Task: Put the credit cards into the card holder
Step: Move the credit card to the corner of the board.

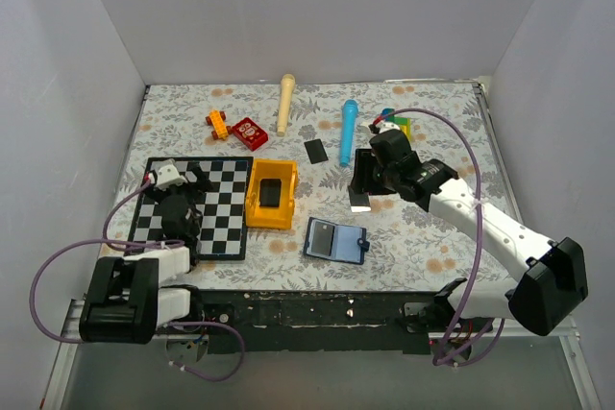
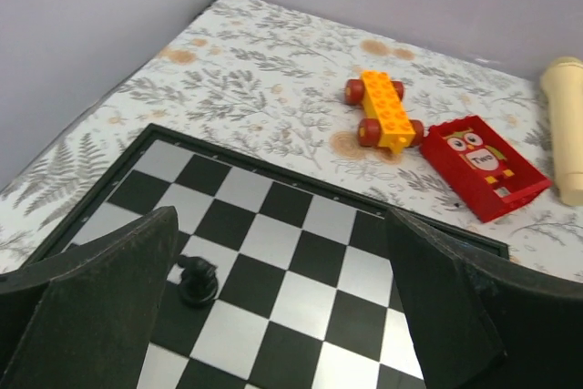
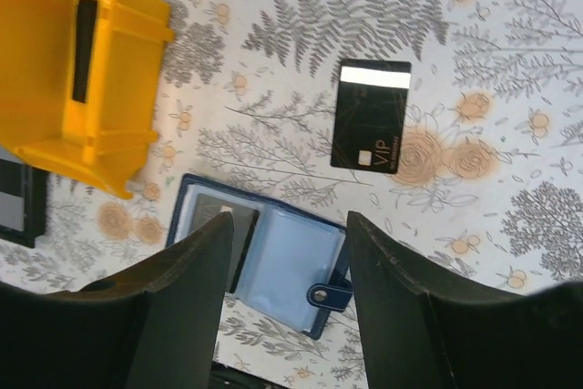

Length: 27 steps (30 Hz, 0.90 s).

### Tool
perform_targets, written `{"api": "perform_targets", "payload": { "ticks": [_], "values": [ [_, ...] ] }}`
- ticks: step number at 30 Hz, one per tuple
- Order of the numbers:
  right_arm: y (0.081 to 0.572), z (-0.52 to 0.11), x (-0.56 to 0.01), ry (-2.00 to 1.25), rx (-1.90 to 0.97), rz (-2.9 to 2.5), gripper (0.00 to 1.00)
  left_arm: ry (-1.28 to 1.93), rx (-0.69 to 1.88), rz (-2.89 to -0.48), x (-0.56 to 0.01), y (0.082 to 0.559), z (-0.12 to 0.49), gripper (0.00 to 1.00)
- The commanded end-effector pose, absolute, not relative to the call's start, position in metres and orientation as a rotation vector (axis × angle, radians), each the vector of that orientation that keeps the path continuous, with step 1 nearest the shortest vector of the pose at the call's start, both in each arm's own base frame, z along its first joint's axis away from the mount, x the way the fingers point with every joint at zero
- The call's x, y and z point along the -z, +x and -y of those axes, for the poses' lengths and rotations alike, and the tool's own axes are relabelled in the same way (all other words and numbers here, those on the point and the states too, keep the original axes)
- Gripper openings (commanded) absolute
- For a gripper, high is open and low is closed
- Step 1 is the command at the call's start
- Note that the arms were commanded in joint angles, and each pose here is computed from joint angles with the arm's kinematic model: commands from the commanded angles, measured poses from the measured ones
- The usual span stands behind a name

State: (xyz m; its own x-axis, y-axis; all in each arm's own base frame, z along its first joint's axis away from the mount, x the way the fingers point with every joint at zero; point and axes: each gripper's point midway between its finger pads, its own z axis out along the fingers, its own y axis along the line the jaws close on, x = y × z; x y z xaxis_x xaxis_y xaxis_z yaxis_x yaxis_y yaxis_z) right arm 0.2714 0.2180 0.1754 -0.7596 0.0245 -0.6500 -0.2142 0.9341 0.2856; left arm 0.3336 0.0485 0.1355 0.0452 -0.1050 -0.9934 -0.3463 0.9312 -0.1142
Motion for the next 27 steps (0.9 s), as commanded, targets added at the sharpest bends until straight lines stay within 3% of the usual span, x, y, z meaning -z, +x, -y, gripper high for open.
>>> {"api": "perform_targets", "payload": {
  "ticks": [1,11,20,27],
  "values": [
    [0.273,-0.191,-0.150,-0.069,-0.330,-2.432,0.61,-0.263,-0.059,-1.503,-0.134,0.351,-0.027,0.98],
    [0.324,-0.196,-0.125,0.003,-0.282,-2.483,0.59,-0.080,-0.009,-1.591,-0.122,0.375,-0.003,0.98],
    [0.364,-0.227,-0.077,-0.033,-0.298,-2.530,0.10,-0.022,0.021,-1.602,-0.119,0.376,0.006,0.98],
    [0.382,-0.226,-0.053,-0.067,-0.202,-2.544,0.01,-0.021,0.019,-1.598,-0.120,0.376,0.006,0.98]
  ]
}}
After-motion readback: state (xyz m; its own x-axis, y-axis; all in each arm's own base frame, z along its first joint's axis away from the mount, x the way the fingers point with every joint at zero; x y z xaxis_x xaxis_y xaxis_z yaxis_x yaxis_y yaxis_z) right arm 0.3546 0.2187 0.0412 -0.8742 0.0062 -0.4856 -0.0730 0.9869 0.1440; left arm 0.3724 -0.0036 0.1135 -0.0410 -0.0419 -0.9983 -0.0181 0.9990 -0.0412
